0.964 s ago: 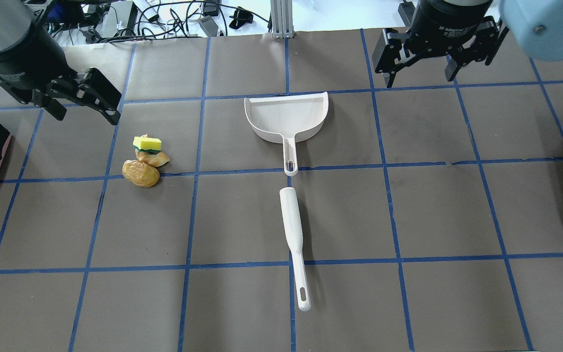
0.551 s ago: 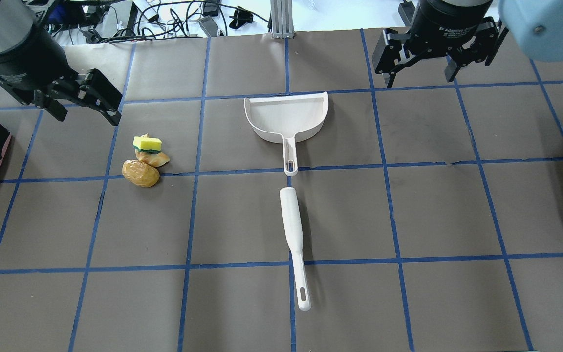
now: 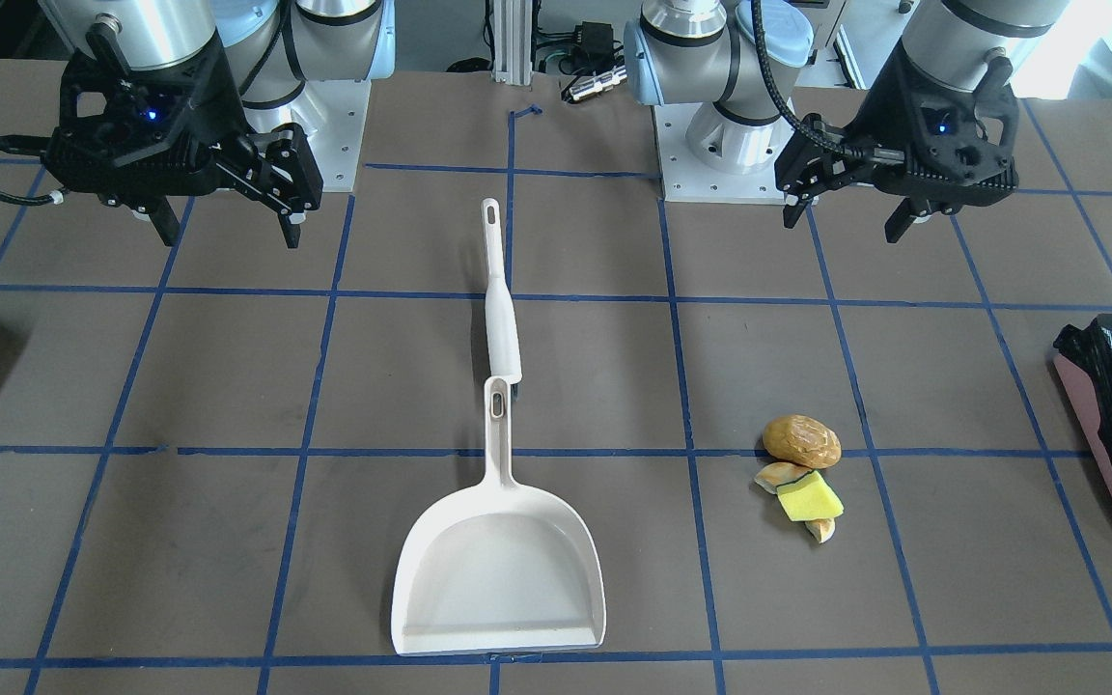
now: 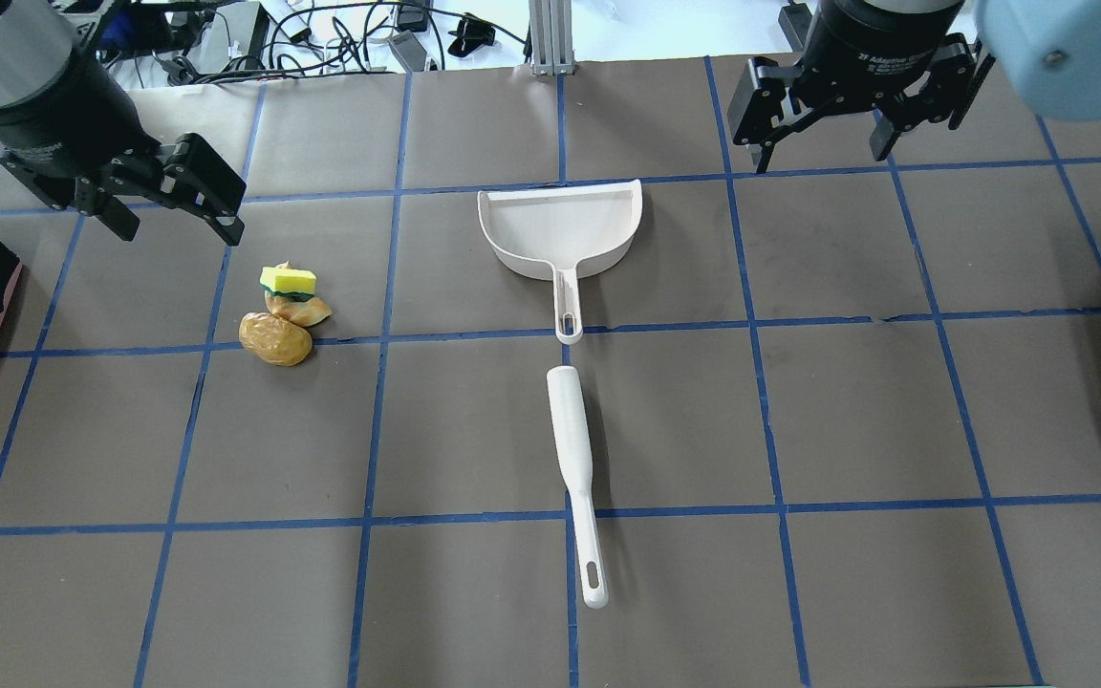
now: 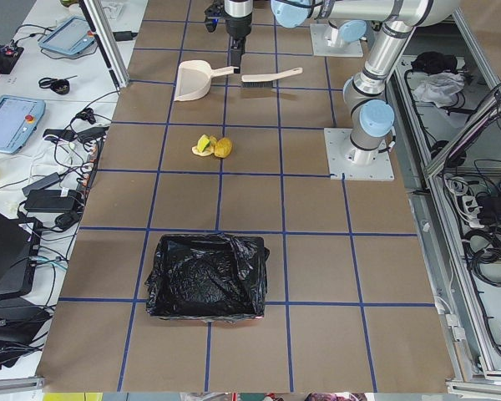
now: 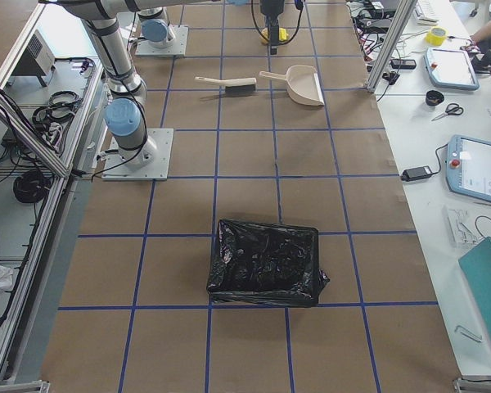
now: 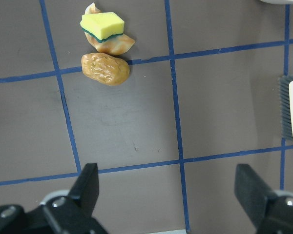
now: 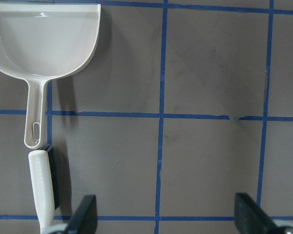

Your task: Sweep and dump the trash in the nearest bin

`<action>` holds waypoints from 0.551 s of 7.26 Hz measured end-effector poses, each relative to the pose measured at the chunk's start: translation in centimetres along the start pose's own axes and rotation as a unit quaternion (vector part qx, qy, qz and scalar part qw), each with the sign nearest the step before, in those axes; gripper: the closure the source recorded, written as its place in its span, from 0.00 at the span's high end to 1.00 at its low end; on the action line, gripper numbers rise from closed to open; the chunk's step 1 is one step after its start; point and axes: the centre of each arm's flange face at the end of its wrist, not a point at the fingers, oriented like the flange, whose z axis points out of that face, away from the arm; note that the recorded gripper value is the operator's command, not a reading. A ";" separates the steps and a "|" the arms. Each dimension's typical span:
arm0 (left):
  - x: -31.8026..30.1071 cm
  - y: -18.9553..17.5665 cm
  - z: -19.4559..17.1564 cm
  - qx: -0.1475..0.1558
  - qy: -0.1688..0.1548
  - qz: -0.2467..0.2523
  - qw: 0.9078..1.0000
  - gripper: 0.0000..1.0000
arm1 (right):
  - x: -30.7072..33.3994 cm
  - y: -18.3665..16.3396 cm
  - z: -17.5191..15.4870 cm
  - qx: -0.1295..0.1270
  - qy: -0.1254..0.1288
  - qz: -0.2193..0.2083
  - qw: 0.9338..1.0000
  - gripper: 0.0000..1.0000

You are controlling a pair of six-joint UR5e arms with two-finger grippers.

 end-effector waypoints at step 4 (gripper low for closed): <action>-0.2 -0.3 1.2 -0.014 0.004 -0.028 1.000 1.00 | -6.2 2.9 3.4 -0.040 -0.024 -0.032 0.998 1.00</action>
